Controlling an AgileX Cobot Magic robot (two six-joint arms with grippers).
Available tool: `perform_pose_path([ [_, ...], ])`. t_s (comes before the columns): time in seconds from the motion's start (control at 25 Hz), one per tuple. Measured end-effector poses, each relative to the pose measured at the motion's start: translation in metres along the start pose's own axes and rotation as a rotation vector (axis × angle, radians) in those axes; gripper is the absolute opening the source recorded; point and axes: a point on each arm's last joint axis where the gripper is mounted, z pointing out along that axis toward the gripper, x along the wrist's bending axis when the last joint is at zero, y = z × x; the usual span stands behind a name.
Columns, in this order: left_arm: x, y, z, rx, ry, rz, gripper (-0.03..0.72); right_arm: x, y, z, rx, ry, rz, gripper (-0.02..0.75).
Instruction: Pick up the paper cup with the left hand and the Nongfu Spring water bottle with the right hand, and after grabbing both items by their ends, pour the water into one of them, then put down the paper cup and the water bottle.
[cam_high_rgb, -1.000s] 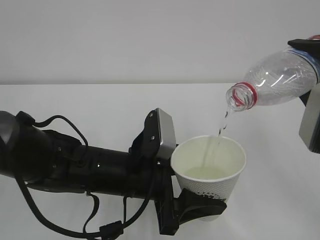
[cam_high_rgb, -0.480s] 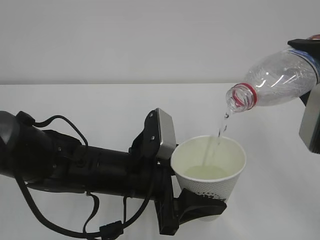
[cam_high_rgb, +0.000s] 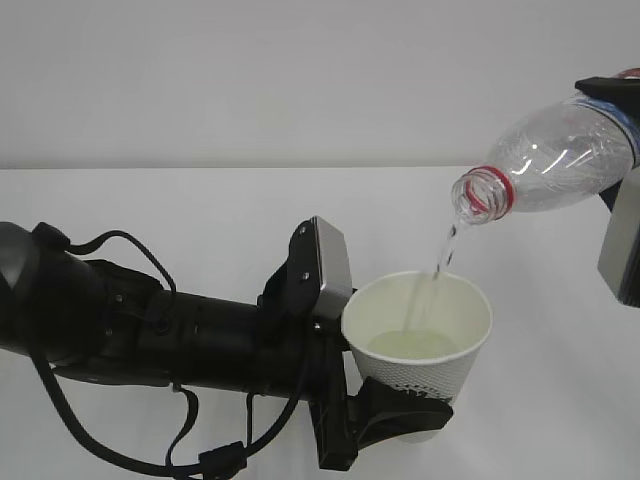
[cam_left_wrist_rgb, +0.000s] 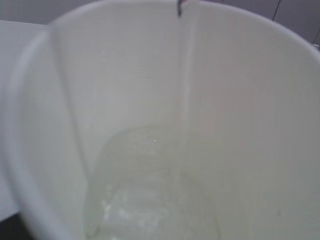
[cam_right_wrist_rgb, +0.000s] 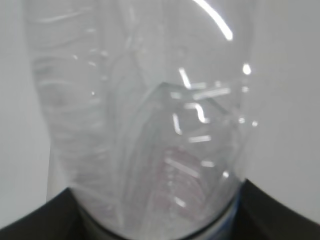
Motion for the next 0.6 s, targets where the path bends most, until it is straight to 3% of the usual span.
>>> perform_pose_path([
  [0.6, 0.0001, -0.0002, 0.0000, 0.002, 0.001, 0.000, 0.545, -0.0004, 0.0002, 0.0000, -0.002, -0.004, -0.014, 0.426],
])
